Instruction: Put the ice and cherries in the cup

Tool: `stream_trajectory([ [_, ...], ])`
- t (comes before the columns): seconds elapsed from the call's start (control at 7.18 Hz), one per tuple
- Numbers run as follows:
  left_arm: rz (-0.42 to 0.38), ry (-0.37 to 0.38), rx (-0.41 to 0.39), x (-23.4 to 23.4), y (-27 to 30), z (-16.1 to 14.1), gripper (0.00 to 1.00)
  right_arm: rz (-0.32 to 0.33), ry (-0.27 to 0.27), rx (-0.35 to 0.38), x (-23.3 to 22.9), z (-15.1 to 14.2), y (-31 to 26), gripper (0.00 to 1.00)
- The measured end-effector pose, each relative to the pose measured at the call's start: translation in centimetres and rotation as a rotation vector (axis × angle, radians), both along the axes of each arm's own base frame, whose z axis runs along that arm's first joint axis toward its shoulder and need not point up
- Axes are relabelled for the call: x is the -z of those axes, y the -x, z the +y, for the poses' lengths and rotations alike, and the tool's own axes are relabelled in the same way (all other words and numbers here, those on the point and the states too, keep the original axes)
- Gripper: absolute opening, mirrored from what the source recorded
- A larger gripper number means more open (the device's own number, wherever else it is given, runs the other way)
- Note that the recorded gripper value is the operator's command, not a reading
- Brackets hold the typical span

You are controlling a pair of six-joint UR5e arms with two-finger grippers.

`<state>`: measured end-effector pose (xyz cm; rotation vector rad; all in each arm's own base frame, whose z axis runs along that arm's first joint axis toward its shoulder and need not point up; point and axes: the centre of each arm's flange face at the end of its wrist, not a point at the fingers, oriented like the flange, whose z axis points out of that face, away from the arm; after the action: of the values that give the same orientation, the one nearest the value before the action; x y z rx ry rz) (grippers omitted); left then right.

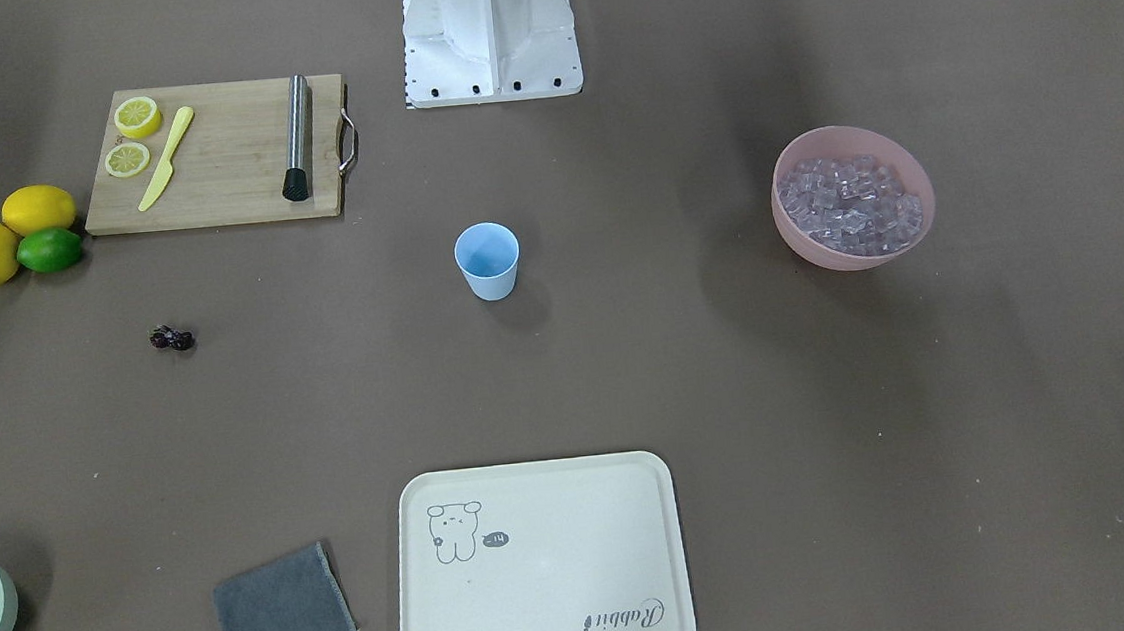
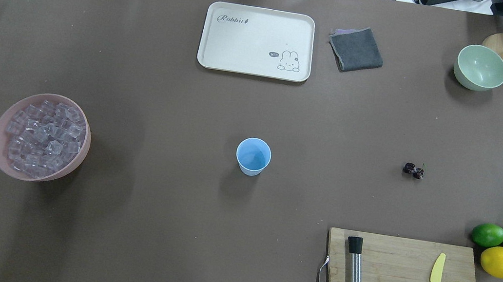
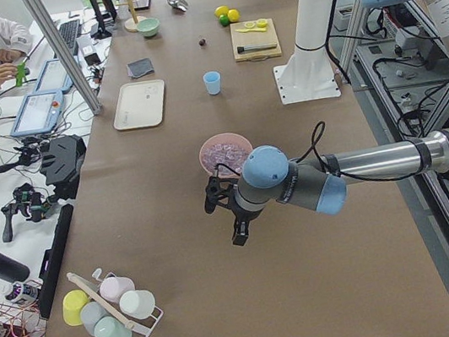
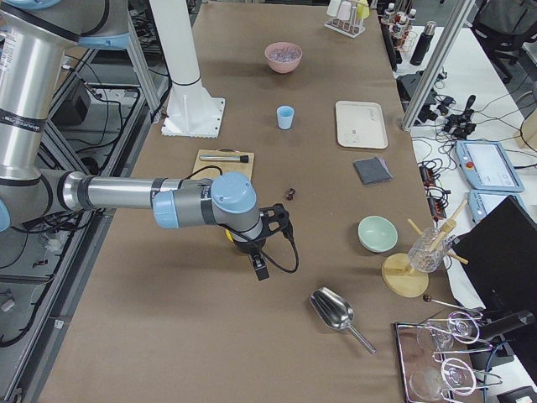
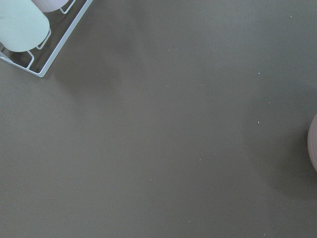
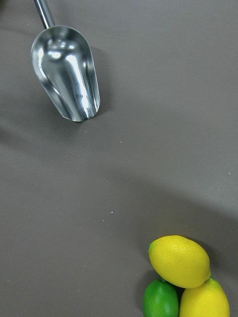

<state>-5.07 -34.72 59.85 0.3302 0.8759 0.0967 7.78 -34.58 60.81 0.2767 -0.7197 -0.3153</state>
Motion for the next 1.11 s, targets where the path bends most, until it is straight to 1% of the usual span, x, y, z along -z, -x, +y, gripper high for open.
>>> stream_trajectory([
  [0.7, -0.003, -0.001, 0.0, -0.4, -0.1, -0.4, 0.97, -0.006, -0.006, 0.011, -0.1, 0.0, 0.1, 1.0],
  [1.11, 0.0, -0.016, 0.003, 0.2, -0.1, -1.6, 0.97, -0.019, -0.009, 0.017, -0.1, 0.0, 0.2, 1.0],
])
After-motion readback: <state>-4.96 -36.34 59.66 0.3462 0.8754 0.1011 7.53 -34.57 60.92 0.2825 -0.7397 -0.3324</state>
